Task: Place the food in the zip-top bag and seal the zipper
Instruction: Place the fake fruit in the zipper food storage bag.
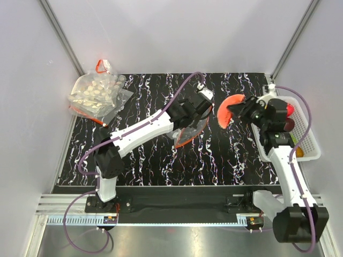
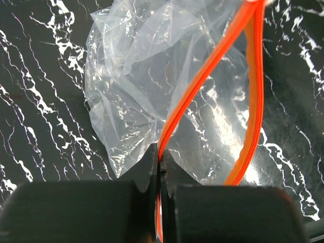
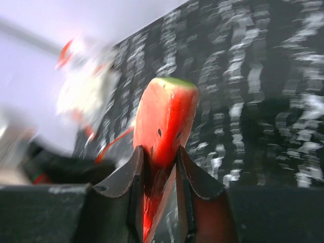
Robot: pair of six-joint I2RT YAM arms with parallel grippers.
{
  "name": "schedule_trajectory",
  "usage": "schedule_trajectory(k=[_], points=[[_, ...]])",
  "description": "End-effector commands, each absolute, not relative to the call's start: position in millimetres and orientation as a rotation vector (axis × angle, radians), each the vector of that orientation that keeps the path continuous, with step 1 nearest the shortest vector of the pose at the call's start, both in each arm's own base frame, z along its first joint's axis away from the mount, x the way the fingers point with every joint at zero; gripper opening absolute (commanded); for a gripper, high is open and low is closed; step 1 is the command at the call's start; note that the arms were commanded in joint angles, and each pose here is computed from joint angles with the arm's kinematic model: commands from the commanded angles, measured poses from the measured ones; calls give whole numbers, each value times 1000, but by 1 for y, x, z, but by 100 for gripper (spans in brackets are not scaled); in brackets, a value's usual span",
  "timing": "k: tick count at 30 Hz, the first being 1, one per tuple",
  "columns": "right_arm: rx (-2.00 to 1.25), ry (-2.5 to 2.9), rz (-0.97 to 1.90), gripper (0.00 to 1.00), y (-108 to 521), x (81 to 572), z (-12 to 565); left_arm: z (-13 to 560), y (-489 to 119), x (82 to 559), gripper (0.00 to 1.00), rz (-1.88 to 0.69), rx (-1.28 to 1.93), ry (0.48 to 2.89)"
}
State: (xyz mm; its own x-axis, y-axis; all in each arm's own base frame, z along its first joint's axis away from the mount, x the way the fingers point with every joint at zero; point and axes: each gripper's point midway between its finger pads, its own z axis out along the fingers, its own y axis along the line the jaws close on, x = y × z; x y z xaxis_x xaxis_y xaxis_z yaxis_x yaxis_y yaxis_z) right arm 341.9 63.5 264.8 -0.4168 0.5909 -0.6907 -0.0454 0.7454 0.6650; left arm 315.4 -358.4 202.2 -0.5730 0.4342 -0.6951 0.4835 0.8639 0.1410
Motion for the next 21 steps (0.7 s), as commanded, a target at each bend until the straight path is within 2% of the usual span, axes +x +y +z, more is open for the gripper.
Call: schedule_trajectory(k=[1,10,21], points=[[65,1817,960,0,133,312,289,216,-368,317,0,-132,668,2235],[-31,1824,1122,0,186,289,256,224,-383,314,0,-226,670,2236],[114,1979,1072,0,200,315,201,238,-409,294,0,-450,702,2206]])
